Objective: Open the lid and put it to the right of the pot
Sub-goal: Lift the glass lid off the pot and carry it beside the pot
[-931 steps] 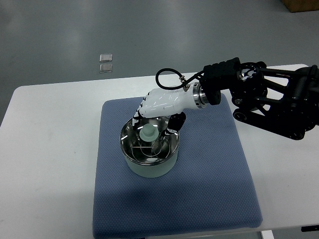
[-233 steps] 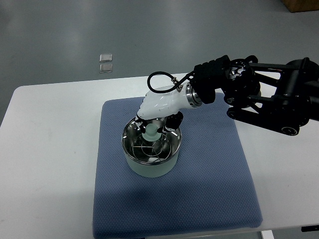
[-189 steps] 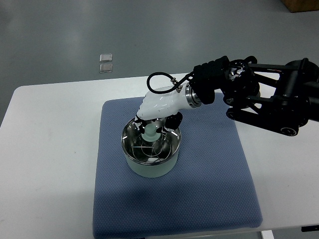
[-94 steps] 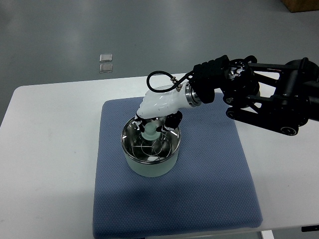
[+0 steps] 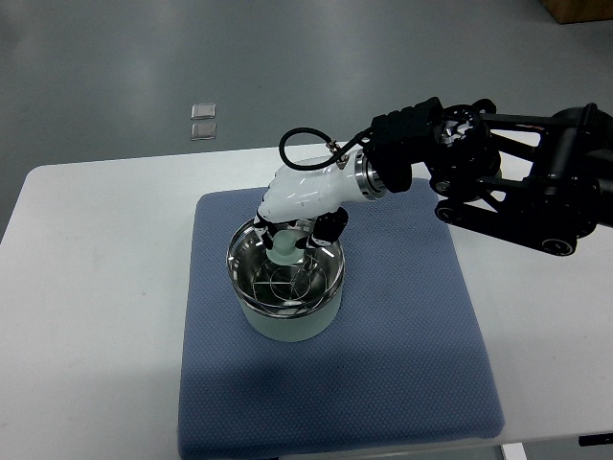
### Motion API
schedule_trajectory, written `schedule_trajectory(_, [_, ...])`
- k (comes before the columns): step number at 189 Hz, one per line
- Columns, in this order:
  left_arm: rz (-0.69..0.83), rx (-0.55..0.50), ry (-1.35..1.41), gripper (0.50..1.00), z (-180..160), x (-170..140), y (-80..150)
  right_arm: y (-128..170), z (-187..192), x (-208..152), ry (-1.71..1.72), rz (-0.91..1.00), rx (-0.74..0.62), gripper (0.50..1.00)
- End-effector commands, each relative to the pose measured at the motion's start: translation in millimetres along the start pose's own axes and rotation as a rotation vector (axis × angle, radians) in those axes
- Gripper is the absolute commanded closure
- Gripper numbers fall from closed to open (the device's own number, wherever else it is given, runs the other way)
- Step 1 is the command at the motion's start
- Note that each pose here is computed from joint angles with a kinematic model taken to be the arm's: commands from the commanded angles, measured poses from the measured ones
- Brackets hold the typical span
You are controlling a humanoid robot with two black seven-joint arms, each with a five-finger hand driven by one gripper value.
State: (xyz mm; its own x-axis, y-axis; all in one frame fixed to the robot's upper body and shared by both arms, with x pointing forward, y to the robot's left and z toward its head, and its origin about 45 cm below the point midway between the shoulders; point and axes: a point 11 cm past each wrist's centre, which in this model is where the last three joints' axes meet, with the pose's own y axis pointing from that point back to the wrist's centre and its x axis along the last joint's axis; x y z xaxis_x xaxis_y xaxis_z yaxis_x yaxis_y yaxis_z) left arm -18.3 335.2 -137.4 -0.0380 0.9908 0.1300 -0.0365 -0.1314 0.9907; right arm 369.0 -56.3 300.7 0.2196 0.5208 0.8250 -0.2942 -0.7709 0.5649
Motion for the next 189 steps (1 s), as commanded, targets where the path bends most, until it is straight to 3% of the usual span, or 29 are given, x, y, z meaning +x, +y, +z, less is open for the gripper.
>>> schedule_trajectory(1, [0.0,-0.002,0.0,0.5,0,0,0,3,0,4,0.007,0.006,0.0,1.0])
schedule_trajectory(98, [0.0,0.001,0.0,0.5,-1,0,0,29,21,16,-0.024,0.044,-0.057,1.0])
schedule_trajectory(189, [0.0,0.0,0.0,0.5,0,0,0,77,121,-44,-0.194,0.0,-0.357,1.0])
